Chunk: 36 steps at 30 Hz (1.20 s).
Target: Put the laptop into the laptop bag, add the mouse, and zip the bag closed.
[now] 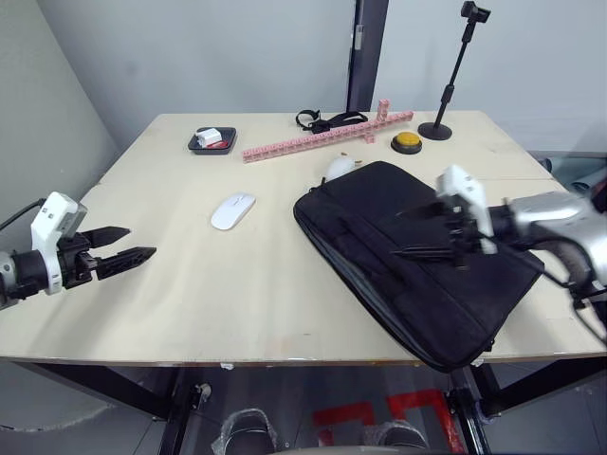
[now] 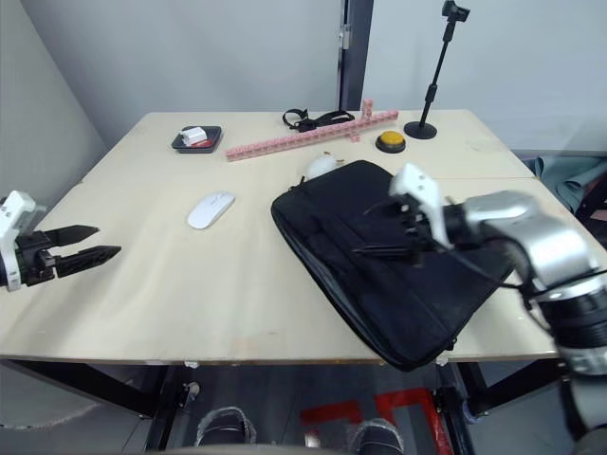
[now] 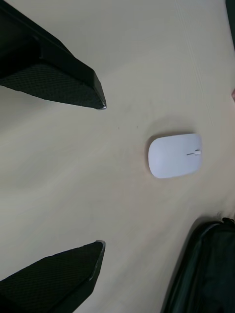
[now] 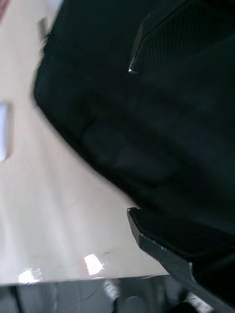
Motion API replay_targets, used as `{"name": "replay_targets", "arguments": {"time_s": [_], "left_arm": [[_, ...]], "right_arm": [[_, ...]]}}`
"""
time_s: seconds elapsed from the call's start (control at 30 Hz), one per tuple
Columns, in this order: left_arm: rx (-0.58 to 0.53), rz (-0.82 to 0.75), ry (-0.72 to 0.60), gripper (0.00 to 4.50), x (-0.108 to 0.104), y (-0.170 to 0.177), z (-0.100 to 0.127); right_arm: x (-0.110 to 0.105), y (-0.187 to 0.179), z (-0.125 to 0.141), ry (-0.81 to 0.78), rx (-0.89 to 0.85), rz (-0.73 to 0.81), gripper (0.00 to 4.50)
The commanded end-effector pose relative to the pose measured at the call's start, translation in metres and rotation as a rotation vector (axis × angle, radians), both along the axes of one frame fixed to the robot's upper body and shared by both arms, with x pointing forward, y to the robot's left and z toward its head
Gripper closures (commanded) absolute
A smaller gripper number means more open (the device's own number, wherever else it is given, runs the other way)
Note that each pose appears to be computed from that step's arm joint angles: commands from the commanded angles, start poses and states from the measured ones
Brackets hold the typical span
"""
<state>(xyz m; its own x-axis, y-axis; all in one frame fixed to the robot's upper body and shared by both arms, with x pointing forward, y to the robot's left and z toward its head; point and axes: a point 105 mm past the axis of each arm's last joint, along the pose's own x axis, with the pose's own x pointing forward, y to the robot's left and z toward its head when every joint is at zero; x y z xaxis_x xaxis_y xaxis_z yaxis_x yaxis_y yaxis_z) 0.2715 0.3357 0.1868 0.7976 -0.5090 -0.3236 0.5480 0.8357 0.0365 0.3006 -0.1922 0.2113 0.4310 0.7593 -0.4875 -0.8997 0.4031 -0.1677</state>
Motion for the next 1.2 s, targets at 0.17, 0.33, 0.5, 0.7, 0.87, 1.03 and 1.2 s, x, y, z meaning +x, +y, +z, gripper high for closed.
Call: {"name": "replay_targets", "arguments": {"time_s": [0.17, 0.33, 0.5, 0.7, 0.87, 1.03, 1.2], "left_arm": [[0.094, 0.009, -0.091, 0.00, 0.002, 0.020, 0.046], [0.125, 0.024, -0.100, 0.00, 0.002, 0.032, 0.052], [0.124, 0.026, -0.079, 0.00, 0.001, 0.035, 0.051], [0.113, 0.017, -0.055, 0.00, -0.002, 0.034, 0.048], [0.107, 0.033, -0.065, 0.00, -0.003, 0.035, 0.044], [0.065, 0.056, -0.074, 0.00, -0.004, 0.035, 0.038], [0.027, 0.079, -0.079, 0.00, -0.008, 0.032, 0.027]], "right_arm": [[0.006, -0.097, 0.035, -0.111, -0.150, -0.258, 0.04], [0.009, -0.147, 0.036, -0.137, -0.218, -0.409, 0.04], [0.014, -0.177, 0.036, -0.173, -0.267, -0.494, 0.04], [0.022, -0.175, 0.040, -0.192, -0.240, -0.474, 0.04], [0.028, -0.168, 0.042, -0.202, -0.216, -0.443, 0.04], [0.038, -0.137, 0.050, -0.240, -0.090, -0.336, 0.04], [0.046, -0.076, 0.061, -0.338, 0.065, -0.123, 0.04]]}}
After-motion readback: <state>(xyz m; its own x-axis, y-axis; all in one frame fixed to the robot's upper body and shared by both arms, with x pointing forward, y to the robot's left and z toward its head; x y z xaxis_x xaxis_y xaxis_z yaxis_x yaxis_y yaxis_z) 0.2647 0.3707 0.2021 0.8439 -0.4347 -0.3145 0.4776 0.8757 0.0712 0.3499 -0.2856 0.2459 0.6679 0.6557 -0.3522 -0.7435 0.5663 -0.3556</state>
